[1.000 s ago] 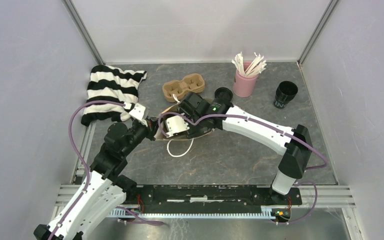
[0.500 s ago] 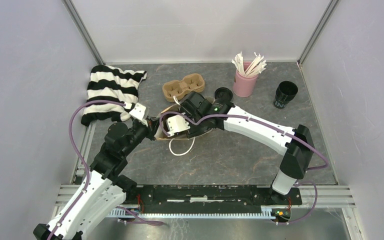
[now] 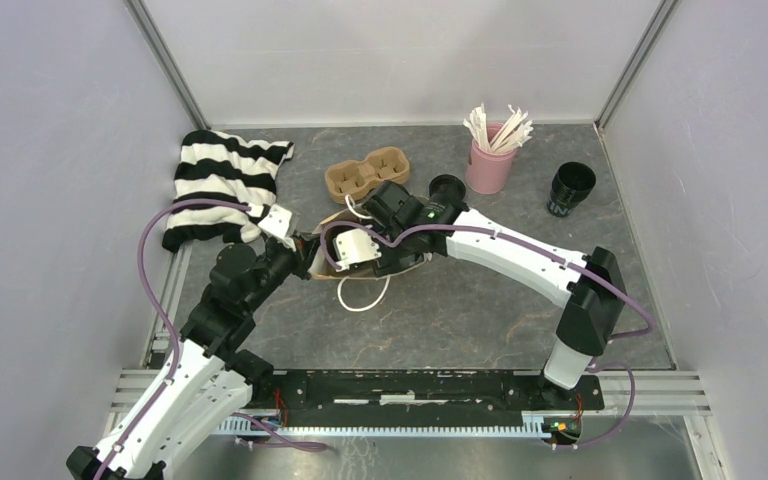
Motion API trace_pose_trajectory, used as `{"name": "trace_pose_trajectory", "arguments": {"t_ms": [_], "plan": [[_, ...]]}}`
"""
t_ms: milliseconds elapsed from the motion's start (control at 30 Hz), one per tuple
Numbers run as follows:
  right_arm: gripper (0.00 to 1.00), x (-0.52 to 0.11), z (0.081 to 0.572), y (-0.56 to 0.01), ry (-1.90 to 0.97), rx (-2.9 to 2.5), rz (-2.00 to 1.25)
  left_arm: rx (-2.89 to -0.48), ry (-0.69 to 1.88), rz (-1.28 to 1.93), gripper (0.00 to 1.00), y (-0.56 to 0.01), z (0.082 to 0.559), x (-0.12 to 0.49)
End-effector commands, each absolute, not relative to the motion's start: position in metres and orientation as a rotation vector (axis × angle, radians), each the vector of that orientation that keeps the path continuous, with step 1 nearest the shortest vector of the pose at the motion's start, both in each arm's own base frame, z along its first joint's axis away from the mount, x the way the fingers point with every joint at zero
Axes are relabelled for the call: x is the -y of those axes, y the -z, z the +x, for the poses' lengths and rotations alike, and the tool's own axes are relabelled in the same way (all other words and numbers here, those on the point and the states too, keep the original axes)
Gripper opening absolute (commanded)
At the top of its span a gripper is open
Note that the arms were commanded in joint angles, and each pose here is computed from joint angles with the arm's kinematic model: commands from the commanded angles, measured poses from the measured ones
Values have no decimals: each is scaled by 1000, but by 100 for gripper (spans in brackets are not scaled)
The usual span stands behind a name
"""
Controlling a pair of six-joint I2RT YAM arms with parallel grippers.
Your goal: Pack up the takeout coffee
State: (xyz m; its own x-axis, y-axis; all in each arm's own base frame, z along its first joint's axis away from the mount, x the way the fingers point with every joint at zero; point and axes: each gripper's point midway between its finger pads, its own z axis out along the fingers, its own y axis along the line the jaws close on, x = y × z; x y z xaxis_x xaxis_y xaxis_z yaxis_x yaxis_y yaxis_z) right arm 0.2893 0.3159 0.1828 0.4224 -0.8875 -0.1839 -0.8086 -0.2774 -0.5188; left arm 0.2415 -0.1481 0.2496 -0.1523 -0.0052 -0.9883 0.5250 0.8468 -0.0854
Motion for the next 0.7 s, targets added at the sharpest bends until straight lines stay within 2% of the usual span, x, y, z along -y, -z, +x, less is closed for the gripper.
{"name": "trace_pose_trajectory", "arguments": {"t_ms": [0, 667], "plan": [[39, -312, 282, -183, 139, -1481, -2141, -1601, 437, 392, 2, -276, 249, 143], [42, -315, 305, -193, 285, -1627, -1945, -1612, 443, 399, 2, -270, 246, 143]]}}
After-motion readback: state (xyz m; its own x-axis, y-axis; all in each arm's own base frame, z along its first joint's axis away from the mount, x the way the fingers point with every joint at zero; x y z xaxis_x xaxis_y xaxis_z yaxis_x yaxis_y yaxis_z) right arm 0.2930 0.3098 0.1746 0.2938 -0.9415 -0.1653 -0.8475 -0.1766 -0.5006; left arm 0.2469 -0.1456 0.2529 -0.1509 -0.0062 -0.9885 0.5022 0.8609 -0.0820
